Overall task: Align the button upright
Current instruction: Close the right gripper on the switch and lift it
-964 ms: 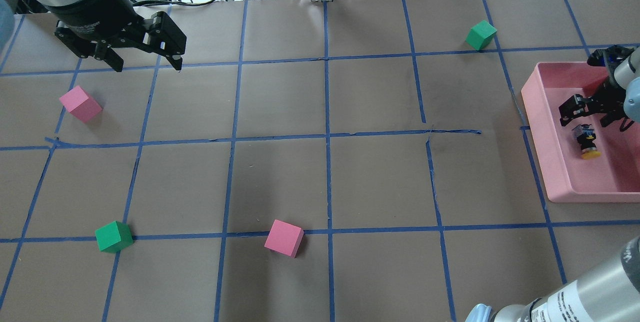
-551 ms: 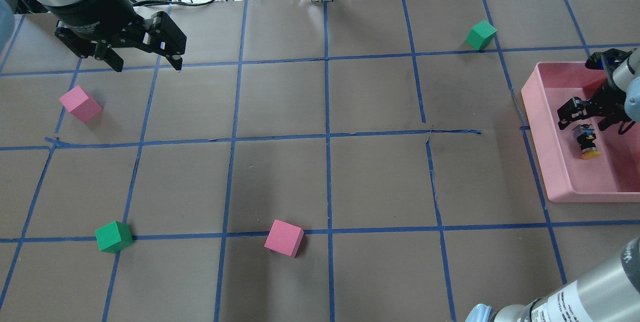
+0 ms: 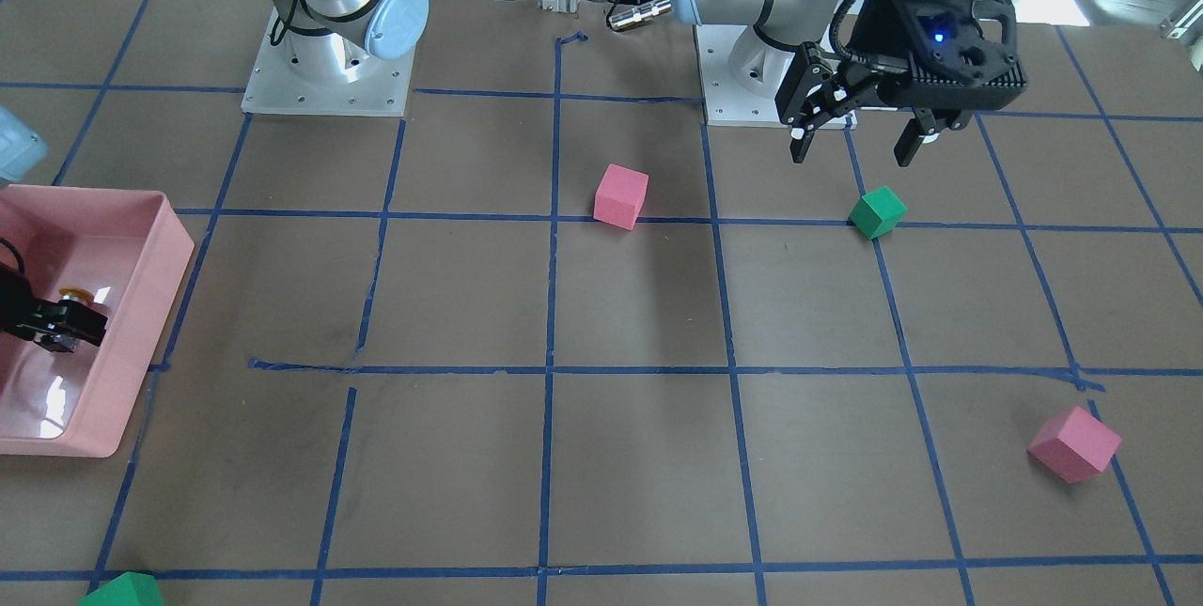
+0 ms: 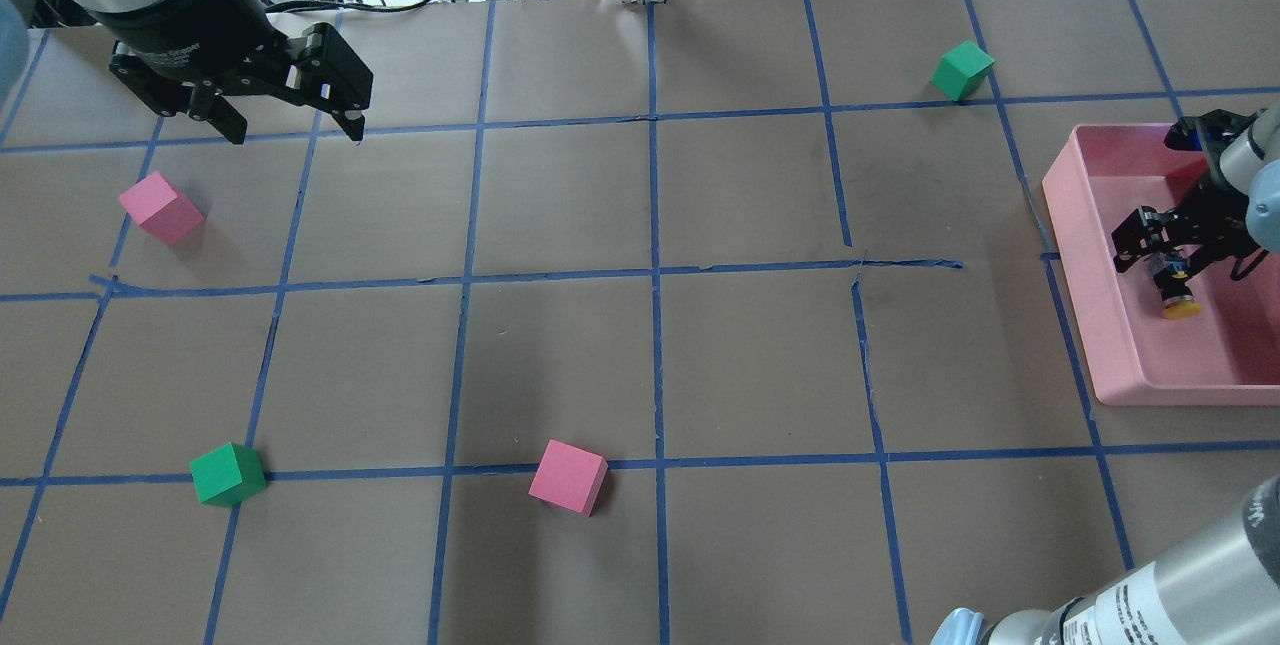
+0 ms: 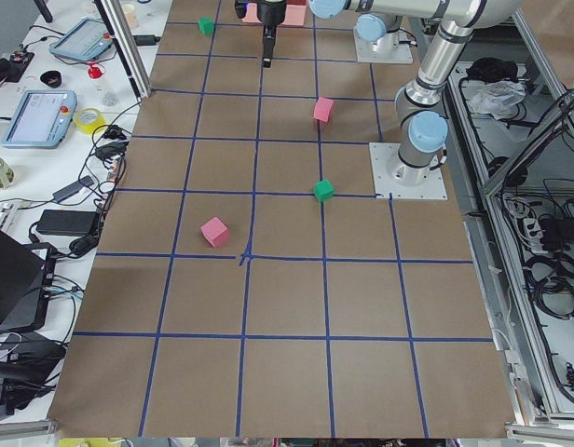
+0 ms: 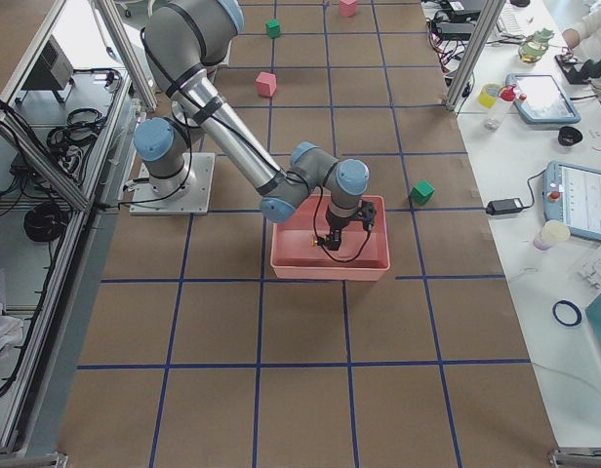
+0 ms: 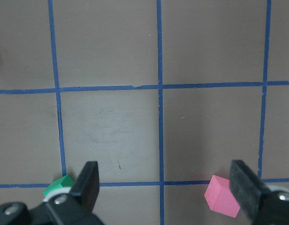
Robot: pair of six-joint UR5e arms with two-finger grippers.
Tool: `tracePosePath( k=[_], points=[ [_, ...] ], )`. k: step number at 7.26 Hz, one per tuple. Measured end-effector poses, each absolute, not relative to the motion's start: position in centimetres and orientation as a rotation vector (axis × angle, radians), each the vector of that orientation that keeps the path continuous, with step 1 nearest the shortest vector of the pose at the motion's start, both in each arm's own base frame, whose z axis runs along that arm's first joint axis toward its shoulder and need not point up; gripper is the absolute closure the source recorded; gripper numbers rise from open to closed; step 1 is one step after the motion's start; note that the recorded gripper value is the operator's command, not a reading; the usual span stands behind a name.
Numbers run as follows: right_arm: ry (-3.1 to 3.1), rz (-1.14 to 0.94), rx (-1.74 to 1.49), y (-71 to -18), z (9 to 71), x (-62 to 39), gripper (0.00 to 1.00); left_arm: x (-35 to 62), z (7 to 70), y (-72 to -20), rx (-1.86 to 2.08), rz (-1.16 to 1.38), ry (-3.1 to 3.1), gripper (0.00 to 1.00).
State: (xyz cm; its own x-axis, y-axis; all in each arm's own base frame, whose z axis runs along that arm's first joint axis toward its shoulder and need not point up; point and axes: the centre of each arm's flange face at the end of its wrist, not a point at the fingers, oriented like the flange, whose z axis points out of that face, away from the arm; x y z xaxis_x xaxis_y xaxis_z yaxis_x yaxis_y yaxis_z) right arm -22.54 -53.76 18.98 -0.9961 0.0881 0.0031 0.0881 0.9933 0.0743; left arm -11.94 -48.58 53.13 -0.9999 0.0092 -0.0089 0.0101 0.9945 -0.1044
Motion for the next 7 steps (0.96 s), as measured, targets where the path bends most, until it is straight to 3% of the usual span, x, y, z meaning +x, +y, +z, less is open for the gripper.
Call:
tracePosePath(
  k=[1, 3, 7],
  points=[
    [3.138, 0.115, 0.139, -53.7, 19.1, -22.6, 0.80, -11.9, 53.1, -48.6, 0.015, -0.164, 3.129, 0.00],
    [3.150, 0.132, 0.123, -53.5, 19.2, -22.7, 1.00, -11.9, 53.1, -48.6, 0.015, -0.164, 3.129, 0.00],
    [3.182, 0.087, 0.129, -54.0, 21.8, -23.1, 1.00, -11.9, 53.1, -48.6, 0.015, -0.163, 3.129, 0.00]
  ],
)
